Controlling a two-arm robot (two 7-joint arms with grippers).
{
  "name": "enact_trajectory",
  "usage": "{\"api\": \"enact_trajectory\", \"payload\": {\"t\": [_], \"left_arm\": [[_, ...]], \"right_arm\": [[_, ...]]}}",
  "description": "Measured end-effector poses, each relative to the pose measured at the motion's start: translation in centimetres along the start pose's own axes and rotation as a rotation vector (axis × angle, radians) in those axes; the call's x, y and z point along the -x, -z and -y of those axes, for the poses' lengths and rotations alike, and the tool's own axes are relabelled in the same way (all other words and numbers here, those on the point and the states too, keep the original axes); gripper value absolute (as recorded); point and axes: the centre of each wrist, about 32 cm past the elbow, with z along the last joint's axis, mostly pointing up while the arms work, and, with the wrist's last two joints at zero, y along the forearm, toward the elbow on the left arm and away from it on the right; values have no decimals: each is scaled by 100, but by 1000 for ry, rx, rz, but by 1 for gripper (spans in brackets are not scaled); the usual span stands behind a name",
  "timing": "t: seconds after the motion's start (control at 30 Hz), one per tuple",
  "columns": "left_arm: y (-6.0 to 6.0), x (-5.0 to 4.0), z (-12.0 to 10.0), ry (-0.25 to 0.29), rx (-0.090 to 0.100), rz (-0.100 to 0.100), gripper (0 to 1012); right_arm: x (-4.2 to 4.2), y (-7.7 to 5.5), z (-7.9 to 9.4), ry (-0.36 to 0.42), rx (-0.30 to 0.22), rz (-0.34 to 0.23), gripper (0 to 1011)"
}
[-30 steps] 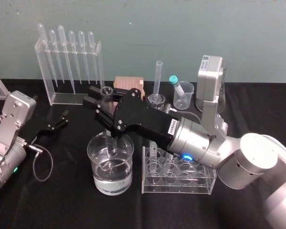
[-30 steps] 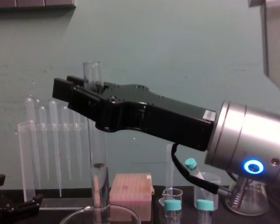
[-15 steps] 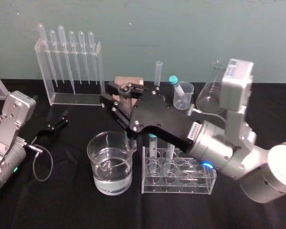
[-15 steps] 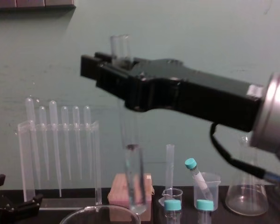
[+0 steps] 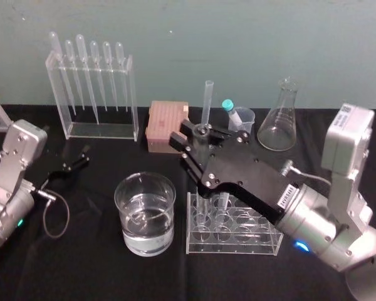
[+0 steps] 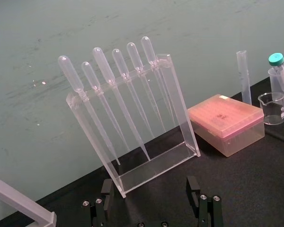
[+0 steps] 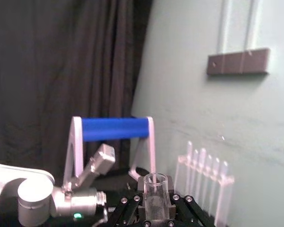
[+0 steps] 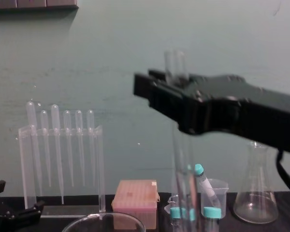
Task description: Hold the test tube with one hand and immerse one end into the beaker, then return it to the test tube rack.
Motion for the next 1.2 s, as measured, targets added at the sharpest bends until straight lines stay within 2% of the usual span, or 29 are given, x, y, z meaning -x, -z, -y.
{"api": "enact_trajectory", "payload": {"t": [0.23, 0.6, 0.93, 1.2], "left_arm": [[0, 0, 0, 0, 0, 0, 1000], [0, 0, 0, 0, 0, 0, 1000], [0, 0, 0, 0, 0, 0, 1000], [0, 0, 0, 0, 0, 0, 1000]], "right_arm": [[16, 89, 180, 61, 43, -29, 210], [-50, 57, 397, 124, 87, -13, 210], [-141, 30, 514, 154, 101, 4, 210], [-264, 90, 535, 144, 108, 3, 210]]}}
